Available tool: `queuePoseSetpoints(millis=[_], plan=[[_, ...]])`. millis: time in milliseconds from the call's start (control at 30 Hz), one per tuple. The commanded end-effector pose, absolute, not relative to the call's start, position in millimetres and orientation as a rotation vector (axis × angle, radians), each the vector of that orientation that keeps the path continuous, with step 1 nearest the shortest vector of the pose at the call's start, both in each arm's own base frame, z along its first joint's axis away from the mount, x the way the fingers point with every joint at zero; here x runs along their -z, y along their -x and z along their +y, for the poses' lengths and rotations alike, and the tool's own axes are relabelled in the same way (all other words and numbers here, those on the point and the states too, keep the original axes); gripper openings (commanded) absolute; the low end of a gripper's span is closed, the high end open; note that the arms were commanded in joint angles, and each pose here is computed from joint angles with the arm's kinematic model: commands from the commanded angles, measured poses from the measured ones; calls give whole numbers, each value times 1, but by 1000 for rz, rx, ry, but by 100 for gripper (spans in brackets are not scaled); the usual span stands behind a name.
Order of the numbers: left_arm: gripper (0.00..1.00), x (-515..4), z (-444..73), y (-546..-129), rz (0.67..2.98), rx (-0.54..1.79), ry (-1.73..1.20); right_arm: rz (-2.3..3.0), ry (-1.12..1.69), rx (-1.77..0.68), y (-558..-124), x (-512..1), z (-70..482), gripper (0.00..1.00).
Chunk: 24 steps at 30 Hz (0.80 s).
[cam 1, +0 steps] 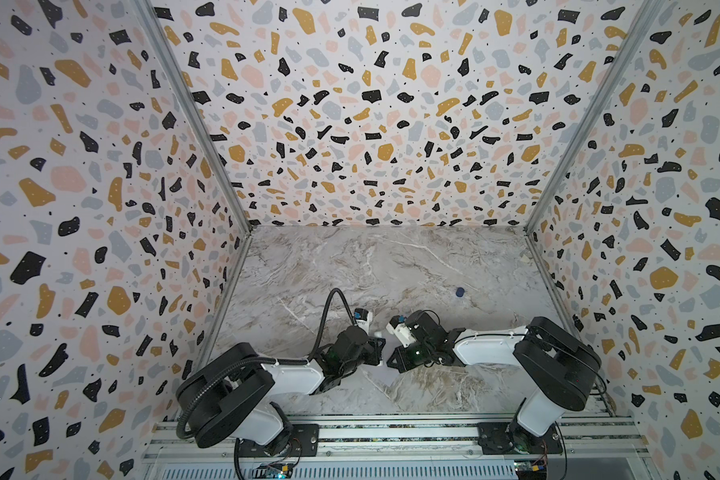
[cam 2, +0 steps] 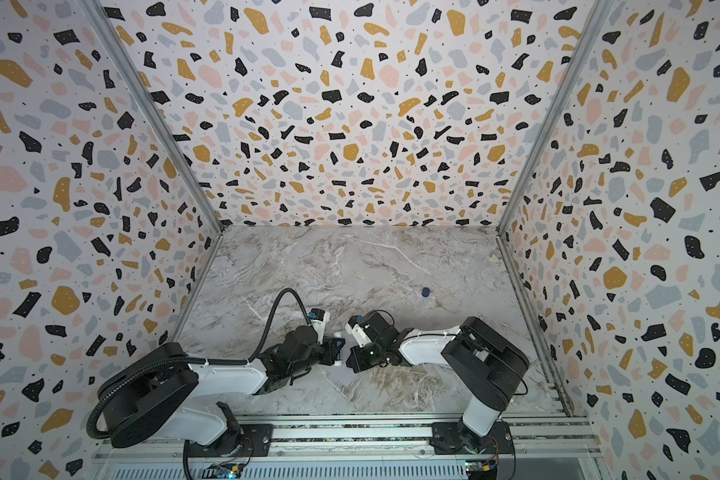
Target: Place the letter into the envelope and seal it
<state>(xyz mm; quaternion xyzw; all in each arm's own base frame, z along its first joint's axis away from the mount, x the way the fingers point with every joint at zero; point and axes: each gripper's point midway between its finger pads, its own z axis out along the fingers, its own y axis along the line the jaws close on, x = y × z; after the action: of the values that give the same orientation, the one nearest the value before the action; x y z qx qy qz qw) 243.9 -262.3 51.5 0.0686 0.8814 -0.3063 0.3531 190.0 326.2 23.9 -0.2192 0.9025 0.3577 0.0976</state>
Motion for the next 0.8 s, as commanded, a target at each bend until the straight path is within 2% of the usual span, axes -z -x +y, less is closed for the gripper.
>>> queuePoseSetpoints(millis=[0,533,767], plan=[[0,-51,-260,-247,2274,755,-180,2780,573,-973,-193,-2,299,0],[0,-54,-259,-248,2270,742,-187,2780,273,-908,-266,8,232,0],[0,-57,-259,-248,2265,743,-186,2763,244,-905,-279,2,225,0]])
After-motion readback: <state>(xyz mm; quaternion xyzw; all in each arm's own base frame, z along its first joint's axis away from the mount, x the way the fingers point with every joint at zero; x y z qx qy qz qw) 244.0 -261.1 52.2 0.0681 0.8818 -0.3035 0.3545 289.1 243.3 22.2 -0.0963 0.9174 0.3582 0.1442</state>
